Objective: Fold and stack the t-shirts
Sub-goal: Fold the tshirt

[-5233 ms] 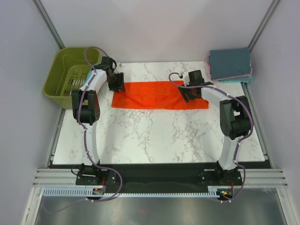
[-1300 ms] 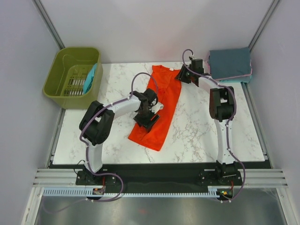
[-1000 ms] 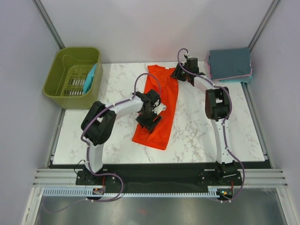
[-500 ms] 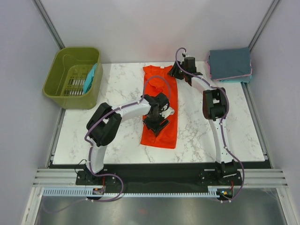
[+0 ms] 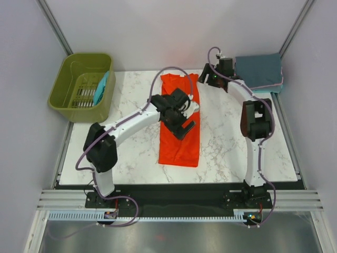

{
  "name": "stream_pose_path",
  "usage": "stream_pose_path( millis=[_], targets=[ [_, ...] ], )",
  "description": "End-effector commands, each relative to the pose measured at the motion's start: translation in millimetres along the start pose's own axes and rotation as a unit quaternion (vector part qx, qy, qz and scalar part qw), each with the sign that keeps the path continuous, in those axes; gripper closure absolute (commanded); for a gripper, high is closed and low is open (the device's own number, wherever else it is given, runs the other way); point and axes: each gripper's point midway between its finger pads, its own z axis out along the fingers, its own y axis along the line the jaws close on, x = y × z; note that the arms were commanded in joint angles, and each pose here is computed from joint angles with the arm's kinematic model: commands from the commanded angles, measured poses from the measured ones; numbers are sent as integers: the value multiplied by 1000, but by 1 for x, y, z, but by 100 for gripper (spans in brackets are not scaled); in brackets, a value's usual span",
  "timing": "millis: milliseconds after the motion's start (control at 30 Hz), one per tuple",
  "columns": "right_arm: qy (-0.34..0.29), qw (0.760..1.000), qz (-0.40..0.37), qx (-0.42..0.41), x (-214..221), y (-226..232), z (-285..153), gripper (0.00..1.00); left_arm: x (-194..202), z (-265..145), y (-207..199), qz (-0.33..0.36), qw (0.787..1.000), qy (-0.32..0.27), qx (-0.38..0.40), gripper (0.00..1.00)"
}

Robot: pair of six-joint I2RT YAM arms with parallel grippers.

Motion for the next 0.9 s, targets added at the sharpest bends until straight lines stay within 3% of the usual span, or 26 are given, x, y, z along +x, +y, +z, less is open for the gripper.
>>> stream_pose_path(
  millis=[0, 33, 100, 133, 167, 233, 300, 333, 433, 467, 633, 867],
  targets=[
    [-64, 998, -4, -8, -71, 31, -103, 21, -47, -88, 19, -13, 991, -127, -37, 2],
    [-21, 1000, 17, -10, -36, 25, -109, 22, -52, -103, 29, -43, 987, -151, -40, 2],
    [11, 996, 43, -78, -19, 55, -147, 23, -51, -110, 41, -86, 982, -163, -35, 2],
    [65, 990, 98, -76, 26, 48, -151, 23, -45, -110, 53, -126, 978, -164, -19, 3],
    [77, 986, 115, -93, 35, 57, -172, 24, -42, -113, 52, -162, 973, -167, -2, 4],
    [160, 974, 143, -75, 100, 49, -191, 23, -22, -102, 51, -228, 962, -148, 42, 6],
    [181, 971, 135, -75, 128, 57, -219, 21, -8, -101, 32, -262, 948, -140, 112, 7],
    [215, 962, 156, -61, 165, 49, -228, 21, 22, -80, 37, -304, 940, -106, 111, 7],
    [253, 948, 184, -54, 218, 49, -251, 21, 87, -47, 31, -354, 928, -32, 110, 7],
    [254, 945, 196, -56, 225, 53, -258, 21, 56, -53, 12, -394, 894, -73, 199, 16],
    [295, 925, 237, -25, 284, 34, -277, 22, 76, -28, 5, -430, 875, -49, 218, 18],
    [317, 912, 262, -15, 311, 29, -282, 26, 88, 1, 8, -477, 844, -20, 245, 22]
  ],
)
